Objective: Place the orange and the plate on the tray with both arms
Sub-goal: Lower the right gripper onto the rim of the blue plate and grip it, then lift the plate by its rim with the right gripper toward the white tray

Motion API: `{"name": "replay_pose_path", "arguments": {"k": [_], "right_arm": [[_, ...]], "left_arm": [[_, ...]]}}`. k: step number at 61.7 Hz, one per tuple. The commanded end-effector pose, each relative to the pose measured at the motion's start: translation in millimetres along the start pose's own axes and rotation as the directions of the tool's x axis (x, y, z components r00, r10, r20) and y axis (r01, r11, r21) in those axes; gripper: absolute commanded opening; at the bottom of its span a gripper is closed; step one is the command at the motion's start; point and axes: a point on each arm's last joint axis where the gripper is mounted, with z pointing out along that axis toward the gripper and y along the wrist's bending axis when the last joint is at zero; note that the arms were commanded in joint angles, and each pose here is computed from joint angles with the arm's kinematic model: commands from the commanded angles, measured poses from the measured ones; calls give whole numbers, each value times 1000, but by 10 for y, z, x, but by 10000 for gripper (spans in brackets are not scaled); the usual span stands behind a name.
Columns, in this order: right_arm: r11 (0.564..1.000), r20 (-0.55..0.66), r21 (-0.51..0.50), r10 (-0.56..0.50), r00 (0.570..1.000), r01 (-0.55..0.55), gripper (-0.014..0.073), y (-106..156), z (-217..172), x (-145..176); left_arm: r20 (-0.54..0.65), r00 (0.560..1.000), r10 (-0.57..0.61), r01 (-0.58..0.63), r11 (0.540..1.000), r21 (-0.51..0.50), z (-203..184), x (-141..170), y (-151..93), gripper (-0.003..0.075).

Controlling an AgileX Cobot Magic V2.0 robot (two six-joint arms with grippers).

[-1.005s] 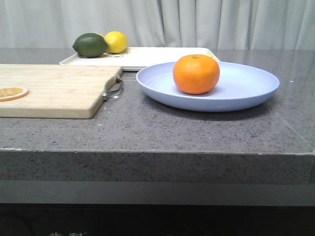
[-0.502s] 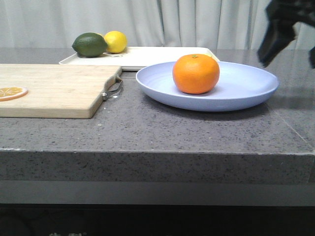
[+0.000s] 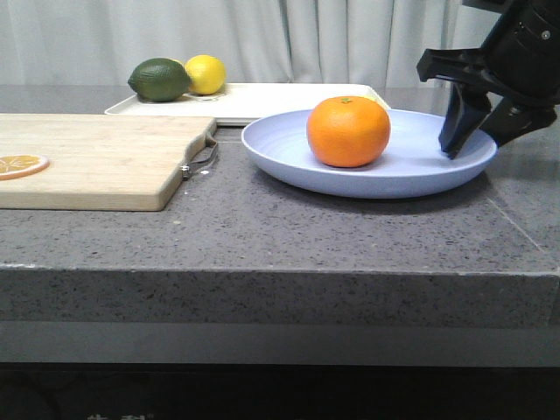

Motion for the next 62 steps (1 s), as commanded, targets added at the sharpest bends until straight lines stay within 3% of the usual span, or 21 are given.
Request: {"name": "replay_pose_path", "arguments": {"k": [1,14,43,62], "right_arm": [[1000,114,-24,-4,993,7,135,68,-209,-174],[999,92,-41,2,996,2,-75,105,-274,-230],[975,199,-216,98,975,-54,-66,408,-639,-856],[941,253,-334,135,958,-44,-59,599,-371,-1508]], "left_arm": [[113,993,-14,12,1000,13,-57,-142,-12,-18],[113,993,-14,12,1000,13,-57,-142,-12,-18],[113,993,-14,12,1000,13,-57,-142,-12,-18],[113,993,-14,12,1000,13,-57,-142,-12,-18]]}}
